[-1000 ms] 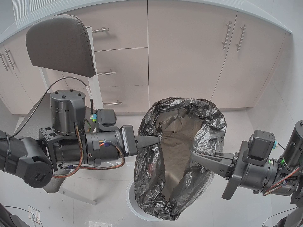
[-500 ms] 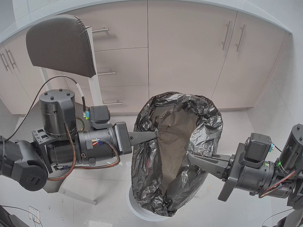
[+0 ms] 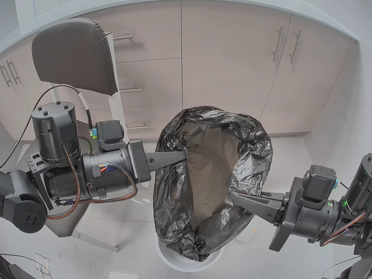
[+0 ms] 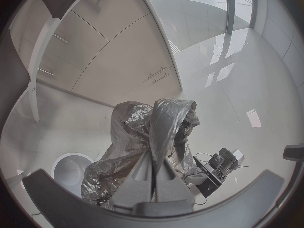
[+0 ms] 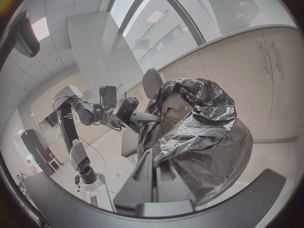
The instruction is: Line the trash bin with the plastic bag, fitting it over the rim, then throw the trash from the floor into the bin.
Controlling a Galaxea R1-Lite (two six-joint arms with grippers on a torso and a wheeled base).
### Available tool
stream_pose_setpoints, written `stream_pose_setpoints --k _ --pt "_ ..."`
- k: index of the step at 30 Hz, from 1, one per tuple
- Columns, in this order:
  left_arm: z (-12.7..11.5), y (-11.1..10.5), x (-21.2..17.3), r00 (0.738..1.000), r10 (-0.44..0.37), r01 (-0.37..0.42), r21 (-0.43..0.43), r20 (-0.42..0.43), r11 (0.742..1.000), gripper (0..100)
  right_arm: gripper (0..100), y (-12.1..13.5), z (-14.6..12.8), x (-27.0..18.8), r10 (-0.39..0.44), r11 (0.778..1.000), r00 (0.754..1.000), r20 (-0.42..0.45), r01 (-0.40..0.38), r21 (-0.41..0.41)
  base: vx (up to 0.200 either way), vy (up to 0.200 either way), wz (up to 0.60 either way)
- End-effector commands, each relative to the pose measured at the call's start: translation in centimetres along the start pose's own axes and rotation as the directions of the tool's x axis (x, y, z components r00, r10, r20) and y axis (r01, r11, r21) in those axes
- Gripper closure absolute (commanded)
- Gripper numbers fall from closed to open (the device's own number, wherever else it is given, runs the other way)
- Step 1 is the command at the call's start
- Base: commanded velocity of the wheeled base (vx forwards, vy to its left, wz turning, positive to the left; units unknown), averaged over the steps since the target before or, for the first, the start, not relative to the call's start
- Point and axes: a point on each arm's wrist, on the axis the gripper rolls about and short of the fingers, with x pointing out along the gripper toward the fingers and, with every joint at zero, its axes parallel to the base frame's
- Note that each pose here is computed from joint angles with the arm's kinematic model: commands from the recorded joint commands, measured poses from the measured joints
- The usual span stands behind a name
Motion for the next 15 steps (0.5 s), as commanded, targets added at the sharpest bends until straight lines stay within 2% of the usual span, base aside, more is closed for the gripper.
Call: stream_pose_setpoints --k 1,4,8,10,14,15 --pt "0.0 0.0 -0.1 1.0 0.0 0.0 0.001 0.002 1.0 100 100 -0.1 -0.7 0.4 -0.002 1.0 1.0 -0.03 0.002 0.002 0.0 0.0 0.0" --pt "-0.1 1.1 0.4 0.999 0.031 -0.032 -0.015 -0.009 0.999 100 100 -0.4 -1.8 1.2 -0.015 1.0 0.997 -0.079 0.015 0.005 0.0 0.0 0.0" --pt "0.1 4.1 1.3 0.993 0.113 -0.114 -0.051 -0.018 0.992 100 100 -0.9 -3.9 3.0 -0.027 1.0 0.99 -0.137 0.028 0.008 0.0 0.0 0.0" --pt "0.4 5.3 1.4 0.989 0.147 -0.147 -0.064 -0.005 0.987 100 100 -1.1 -5.1 3.8 -0.03 0.999 0.99 -0.14 0.031 0.006 0.0 0.0 0.0" --pt "0.6 6.7 1.5 0.986 0.164 -0.163 -0.069 0.018 0.984 100 100 -1.3 -6.6 5.1 -0.023 1.0 0.994 -0.104 0.025 0.014 0.0 0.0 0.0" --pt "0.6 7.2 1.6 0.985 0.171 -0.169 -0.072 0.021 0.983 100 100 -1.3 -7.3 5.6 -0.026 0.999 0.996 -0.09 0.029 0.042 0.0 0.0 0.0"
